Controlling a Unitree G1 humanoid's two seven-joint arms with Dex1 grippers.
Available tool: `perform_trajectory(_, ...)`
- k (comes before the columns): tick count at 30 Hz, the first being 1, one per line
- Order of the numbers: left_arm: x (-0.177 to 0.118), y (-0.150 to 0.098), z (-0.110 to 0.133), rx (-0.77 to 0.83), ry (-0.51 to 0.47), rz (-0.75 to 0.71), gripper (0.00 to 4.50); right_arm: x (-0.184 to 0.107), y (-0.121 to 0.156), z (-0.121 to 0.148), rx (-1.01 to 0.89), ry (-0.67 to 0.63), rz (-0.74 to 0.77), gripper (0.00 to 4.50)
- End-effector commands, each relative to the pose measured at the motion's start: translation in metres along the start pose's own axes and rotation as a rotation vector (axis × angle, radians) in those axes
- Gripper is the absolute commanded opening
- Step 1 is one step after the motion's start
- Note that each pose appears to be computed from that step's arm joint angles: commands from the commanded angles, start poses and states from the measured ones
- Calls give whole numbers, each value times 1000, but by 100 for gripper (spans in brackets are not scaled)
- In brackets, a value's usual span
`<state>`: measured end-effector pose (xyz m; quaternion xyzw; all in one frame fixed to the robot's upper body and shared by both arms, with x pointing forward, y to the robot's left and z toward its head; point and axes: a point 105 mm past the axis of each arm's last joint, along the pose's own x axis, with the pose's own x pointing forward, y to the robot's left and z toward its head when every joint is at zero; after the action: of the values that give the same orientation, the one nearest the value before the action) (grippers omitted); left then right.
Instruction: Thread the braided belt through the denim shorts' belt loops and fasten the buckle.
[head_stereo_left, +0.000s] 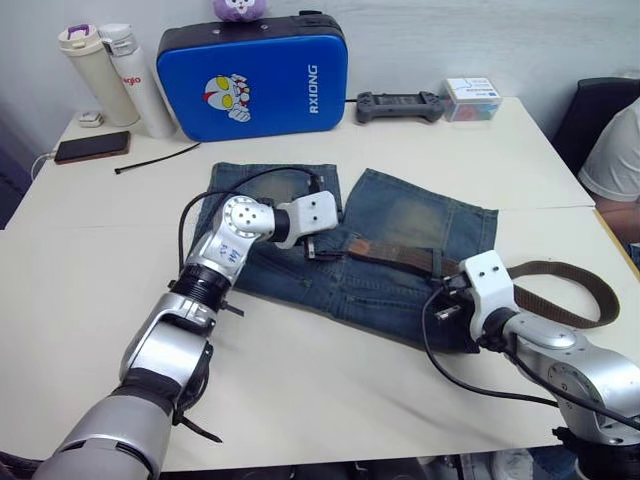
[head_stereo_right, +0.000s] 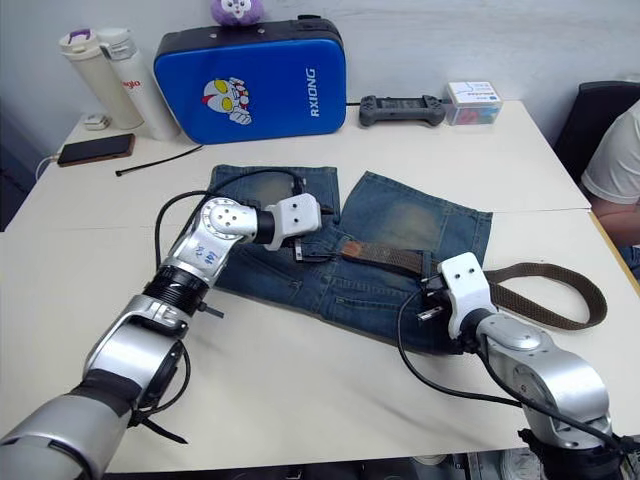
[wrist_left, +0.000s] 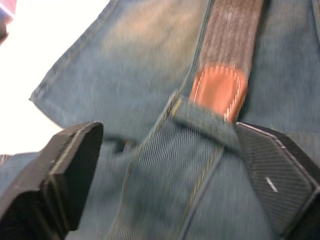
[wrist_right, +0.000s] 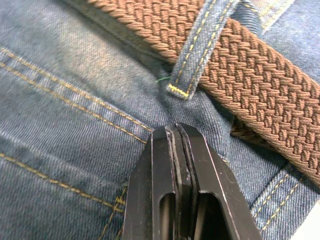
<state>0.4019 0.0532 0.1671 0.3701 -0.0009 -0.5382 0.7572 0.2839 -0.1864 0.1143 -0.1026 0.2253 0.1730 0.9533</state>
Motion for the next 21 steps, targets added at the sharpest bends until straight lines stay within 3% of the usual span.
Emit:
perform_trajectory(1,-24,17,16,-124,-100,1,449,-16,20,21,-177,-73,140,0)
perform_trajectory(8,-53,6,29,-325,-216,-101,449,-45,43,63,-475,-247,350,0)
perform_trajectory(12,-60,-8,31,-364,-217,-152,450,-53,63,52,-595,-175,504,142)
perform_trajectory(17,-65,-17,29,-391,-206,-155,450,-39,67,32,-806,-133,513,381)
perform_trajectory(21,-69,-26,26,-398,-186,-174,450,-29,75,16,-811,-109,544,381)
